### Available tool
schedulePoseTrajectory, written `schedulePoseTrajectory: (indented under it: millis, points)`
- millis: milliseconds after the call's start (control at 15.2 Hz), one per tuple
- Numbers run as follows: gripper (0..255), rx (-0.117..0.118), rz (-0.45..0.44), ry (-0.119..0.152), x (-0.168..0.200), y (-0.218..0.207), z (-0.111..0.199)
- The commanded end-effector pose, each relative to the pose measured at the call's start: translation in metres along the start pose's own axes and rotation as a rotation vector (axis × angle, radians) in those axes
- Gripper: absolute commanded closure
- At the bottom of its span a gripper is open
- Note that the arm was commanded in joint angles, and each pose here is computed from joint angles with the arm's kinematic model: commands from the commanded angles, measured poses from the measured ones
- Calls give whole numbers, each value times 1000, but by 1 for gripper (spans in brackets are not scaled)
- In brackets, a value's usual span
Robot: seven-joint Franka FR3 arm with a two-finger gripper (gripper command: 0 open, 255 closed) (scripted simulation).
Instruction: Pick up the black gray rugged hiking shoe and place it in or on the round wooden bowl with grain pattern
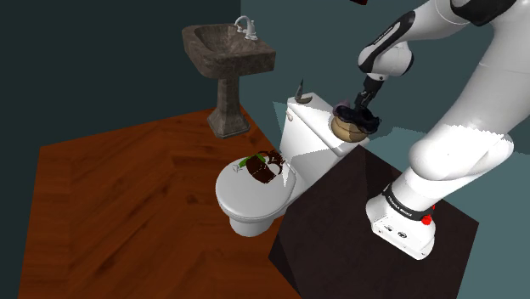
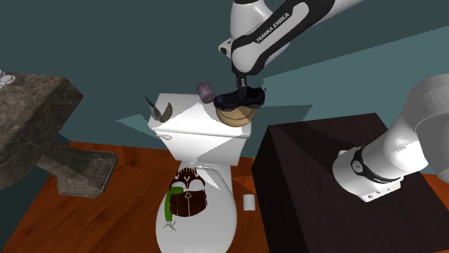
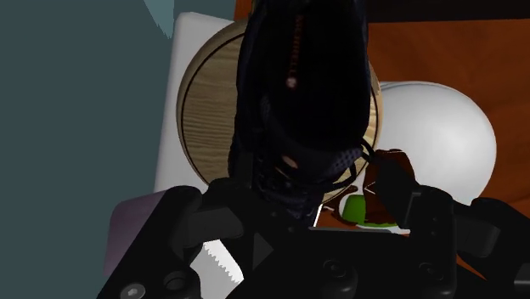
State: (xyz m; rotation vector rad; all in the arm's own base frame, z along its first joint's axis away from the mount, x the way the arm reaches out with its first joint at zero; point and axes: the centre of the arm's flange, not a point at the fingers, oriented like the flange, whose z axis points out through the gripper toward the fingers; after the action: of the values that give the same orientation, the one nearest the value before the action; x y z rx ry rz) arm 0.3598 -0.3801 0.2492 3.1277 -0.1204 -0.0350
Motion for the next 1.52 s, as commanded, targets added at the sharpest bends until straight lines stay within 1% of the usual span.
schedulePoseTrajectory:
  millis: [0, 264, 330, 660, 924, 1452]
  points:
    - [255, 3, -1, -4, 0, -1, 3]
    - [255, 3, -1, -4, 0, -1, 3]
    - [0, 3, -1, -4, 0, -1, 2]
    - [0, 3, -1, -4, 0, -1, 3]
    - [0, 3, -1, -4, 0, -1, -47]
    - [0, 3, -1, -4, 0, -1, -47]
